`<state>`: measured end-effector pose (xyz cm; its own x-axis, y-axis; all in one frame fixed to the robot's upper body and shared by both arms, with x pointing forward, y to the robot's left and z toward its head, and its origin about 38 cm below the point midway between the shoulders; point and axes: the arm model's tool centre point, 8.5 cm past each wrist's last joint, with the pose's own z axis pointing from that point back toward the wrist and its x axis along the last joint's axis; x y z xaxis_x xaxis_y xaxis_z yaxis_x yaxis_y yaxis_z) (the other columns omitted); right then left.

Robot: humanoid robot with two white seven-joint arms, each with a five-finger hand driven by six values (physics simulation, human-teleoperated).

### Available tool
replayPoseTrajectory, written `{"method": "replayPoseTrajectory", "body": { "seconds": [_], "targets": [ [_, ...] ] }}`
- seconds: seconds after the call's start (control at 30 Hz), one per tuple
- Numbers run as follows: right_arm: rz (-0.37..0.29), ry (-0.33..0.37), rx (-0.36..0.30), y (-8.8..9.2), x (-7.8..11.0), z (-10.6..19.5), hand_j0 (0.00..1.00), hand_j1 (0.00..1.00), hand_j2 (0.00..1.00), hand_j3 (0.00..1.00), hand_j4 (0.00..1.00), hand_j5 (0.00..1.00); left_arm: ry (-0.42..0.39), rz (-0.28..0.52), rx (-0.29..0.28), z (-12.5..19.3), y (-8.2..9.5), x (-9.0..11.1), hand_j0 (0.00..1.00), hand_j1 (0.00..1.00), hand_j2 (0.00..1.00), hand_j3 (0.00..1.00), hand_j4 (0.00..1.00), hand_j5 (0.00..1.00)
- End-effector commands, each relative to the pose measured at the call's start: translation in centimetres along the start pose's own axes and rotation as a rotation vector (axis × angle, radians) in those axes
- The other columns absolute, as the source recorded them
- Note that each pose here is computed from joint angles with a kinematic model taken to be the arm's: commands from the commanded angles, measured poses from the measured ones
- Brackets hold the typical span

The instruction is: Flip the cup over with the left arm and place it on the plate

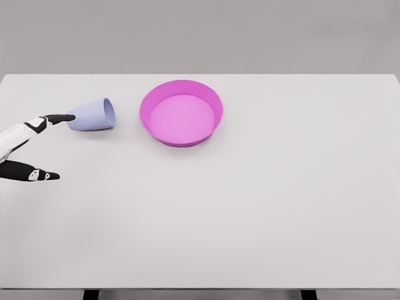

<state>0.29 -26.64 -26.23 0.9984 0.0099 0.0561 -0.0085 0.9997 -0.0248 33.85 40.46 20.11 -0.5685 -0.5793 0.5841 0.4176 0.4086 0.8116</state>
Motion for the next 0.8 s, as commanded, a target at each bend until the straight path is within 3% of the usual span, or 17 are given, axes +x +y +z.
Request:
{"method": "replayPoseTrajectory", "body": {
  "seconds": [0.0,0.2,0.3,0.4,0.43,0.5,0.63,0.77],
  "targets": [
    [-0.002,0.003,0.004,0.0,-0.1,0.0,1.0,1.0,1.0,1.0,1.0,1.0,-0.001,0.006,0.004,0.0,0.1,0.0,1.0,1.0,1.0,1.0,1.0,1.0],
    [-0.001,0.005,0.004,0.0,-0.3,0.0,1.0,1.0,1.0,1.0,1.0,1.0,0.0,0.011,0.015,0.1,0.0,-0.1,1.0,1.0,1.0,1.0,1.0,1.0],
    [-0.001,0.006,0.004,0.0,-0.3,0.0,1.0,1.0,1.0,1.0,1.0,1.0,-0.026,0.062,0.049,-0.8,-1.8,-0.1,1.0,1.0,1.0,1.0,1.0,1.0],
    [-0.001,0.006,0.004,0.0,-0.3,0.0,1.0,1.0,1.0,1.0,1.0,1.0,-0.007,0.034,0.015,-0.9,-2.5,-0.3,1.0,1.0,1.0,1.0,1.0,1.0],
    [-0.001,0.006,0.006,0.1,-0.3,0.0,1.0,1.0,1.0,1.0,1.0,1.0,0.004,0.053,0.041,-0.8,-2.7,-0.9,1.0,1.0,1.0,1.0,1.0,1.0],
    [-0.001,0.005,0.006,0.1,-0.3,0.0,1.0,1.0,1.0,1.0,1.0,1.0,-0.01,0.124,0.081,-1.4,-4.9,-1.1,1.0,1.0,1.0,1.0,1.0,1.0],
    [-0.001,0.006,0.006,0.1,-0.3,0.0,1.0,1.0,1.0,1.0,1.0,1.0,0.003,0.096,0.116,-0.6,-3.4,-1.2,1.0,1.0,1.0,1.0,1.0,1.0],
    [-0.001,0.005,0.004,0.0,-0.3,0.0,1.0,1.0,1.0,1.0,1.0,1.0,0.054,-0.022,0.035,0.8,-0.3,-1.2,1.0,1.0,1.0,1.0,1.0,1.0]
  ]
}}
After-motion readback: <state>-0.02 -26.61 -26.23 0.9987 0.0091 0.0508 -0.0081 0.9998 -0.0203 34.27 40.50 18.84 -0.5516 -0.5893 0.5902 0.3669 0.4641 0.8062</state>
